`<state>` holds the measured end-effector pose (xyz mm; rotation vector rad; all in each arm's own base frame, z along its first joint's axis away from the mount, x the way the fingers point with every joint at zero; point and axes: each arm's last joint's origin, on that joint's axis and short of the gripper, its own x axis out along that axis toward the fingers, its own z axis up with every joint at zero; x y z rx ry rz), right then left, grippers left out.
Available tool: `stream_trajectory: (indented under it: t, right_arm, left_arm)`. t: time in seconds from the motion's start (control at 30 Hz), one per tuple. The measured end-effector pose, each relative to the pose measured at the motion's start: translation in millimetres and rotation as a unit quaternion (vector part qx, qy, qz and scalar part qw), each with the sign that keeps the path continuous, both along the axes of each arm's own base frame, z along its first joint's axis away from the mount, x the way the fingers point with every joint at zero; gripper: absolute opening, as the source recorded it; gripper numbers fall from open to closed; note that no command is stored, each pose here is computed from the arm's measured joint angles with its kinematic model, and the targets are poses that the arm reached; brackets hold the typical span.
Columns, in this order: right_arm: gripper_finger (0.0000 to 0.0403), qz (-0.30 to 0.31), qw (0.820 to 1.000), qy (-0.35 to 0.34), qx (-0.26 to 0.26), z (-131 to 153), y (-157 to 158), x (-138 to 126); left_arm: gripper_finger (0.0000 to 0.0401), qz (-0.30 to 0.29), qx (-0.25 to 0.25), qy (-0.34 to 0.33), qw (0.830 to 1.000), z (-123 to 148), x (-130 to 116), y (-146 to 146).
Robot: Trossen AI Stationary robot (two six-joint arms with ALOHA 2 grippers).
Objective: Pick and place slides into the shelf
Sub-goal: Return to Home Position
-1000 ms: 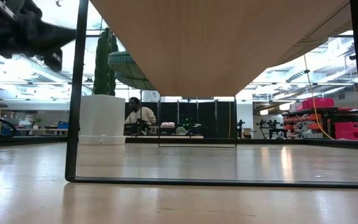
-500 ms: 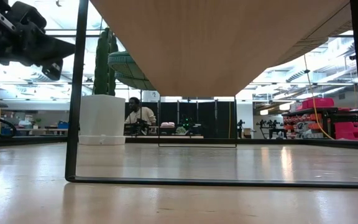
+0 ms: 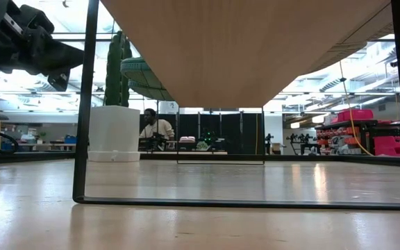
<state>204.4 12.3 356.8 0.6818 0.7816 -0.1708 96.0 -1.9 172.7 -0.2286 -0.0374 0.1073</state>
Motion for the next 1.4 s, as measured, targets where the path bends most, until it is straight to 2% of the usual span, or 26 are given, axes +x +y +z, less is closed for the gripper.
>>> stream_trajectory:
  t: [0.17, 0.27, 0.47, 0.73, 0.87, 0.97, 1.13, 1.2, 1.27, 1.4]
  right_arm:
    - [0.0, -0.033, 0.999, -0.021, 0.012, -7.7, -2.4, -28.8]
    - [0.0, -0.055, 0.996, -0.073, 0.022, -15.8, -4.0, -42.4]
    - [0.0, -0.093, 0.983, -0.154, 0.027, -59.1, -8.6, -55.0]
    - [0.0, -0.061, 0.975, -0.214, 0.023, -102.6, -15.7, -74.5]
    - [0.0, -0.06, 0.961, -0.271, 0.006, -106.9, -18.9, -91.4]
    - [0.0, -0.067, 0.944, -0.321, -0.014, -107.3, -19.4, -109.1]
    - [0.0, -0.071, 0.915, -0.396, -0.019, -110.8, -17.3, -136.2]
    - [0.0, -0.07, 0.91, -0.407, -0.031, -110.3, -17.1, -139.9]
    - [0.0, -0.06, 0.918, -0.389, -0.046, -115.1, -16.9, -138.9]
    - [0.0, -0.057, 0.912, -0.401, -0.069, -119.9, -17.4, -133.4]
  left_arm:
    - [0.0022, 0.005, -0.001, -0.016, 1.0, 2.2, 0.1, 0.3]
    - [0.0016, 0.004, -0.001, -0.019, 1.0, 2.8, 0.0, 0.2]
    - [0.0016, 0.003, -0.001, -0.024, 1.0, 3.6, 0.0, 0.1]
    - [0.0031, 0.001, -0.001, -0.026, 1.0, 4.1, 0.0, 0.0]
    - [0.0031, 0.001, -0.001, -0.027, 1.0, 4.4, -0.1, 0.1]
    - [0.0026, 0.001, -0.001, -0.027, 1.0, 4.4, -0.1, 0.0]
    - [0.0017, 0.001, -0.001, -0.027, 1.0, 4.5, -0.1, 0.0]
    - [0.0016, 0.001, -0.001, -0.028, 1.0, 4.6, -0.1, 0.0]
    - [0.0018, 0.0, -0.001, -0.028, 1.0, 4.7, -0.1, 0.0]
    - [0.0025, 0.0, -0.001, -0.027, 1.0, 4.7, -0.2, 0.0]
